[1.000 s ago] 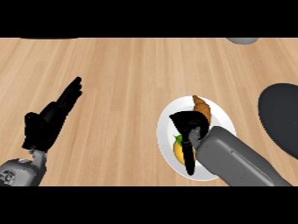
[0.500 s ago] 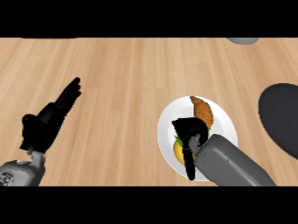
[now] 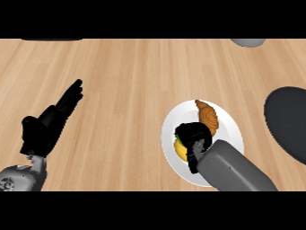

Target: Pick the lemon from the plate and place it in the pan

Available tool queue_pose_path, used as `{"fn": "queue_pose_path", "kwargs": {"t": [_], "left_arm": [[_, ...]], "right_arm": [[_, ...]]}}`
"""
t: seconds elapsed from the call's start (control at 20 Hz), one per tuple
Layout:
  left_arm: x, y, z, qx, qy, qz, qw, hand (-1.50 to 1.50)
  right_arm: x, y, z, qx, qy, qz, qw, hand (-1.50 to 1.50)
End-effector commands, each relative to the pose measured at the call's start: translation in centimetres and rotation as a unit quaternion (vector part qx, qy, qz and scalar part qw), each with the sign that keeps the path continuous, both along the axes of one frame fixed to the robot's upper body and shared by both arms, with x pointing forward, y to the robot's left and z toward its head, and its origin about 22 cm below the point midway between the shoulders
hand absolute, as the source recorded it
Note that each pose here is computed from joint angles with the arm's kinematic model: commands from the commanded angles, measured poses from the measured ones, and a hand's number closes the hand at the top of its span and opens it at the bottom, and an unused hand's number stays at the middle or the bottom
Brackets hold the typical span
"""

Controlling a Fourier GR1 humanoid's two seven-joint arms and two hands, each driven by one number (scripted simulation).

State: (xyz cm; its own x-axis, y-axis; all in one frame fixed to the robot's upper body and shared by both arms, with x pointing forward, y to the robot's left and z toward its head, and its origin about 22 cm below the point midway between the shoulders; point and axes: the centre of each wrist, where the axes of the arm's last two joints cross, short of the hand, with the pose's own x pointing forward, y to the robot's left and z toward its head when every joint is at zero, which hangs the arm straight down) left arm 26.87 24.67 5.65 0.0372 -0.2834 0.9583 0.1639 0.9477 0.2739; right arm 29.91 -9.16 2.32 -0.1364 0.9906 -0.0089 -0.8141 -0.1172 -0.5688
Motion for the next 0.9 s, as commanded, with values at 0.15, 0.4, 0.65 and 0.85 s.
{"fn": "queue_pose_path", "kwargs": {"t": [0.15,0.4,0.65,0.85], "left_arm": [[-0.5,0.9,-0.6,0.000,-0.005,-0.007,1.0000,0.00],[-0.8,2.2,-1.2,0.001,0.015,0.032,0.9994,0.00],[-1.0,3.1,-1.7,-0.004,0.022,0.060,0.9979,0.00],[-1.7,3.2,-1.9,-0.003,0.021,0.063,0.9978,0.00]], "right_arm": [[-1.2,0.3,-0.5,0.003,-0.001,0.003,1.000,1.50],[-7.7,-4.2,2.7,0.120,-0.142,0.050,0.981,1.50],[-11.5,-7.3,6.2,0.215,-0.246,0.070,0.942,1.50],[-13.8,-9.9,10.3,0.242,-0.364,0.084,0.895,1.50]]}}
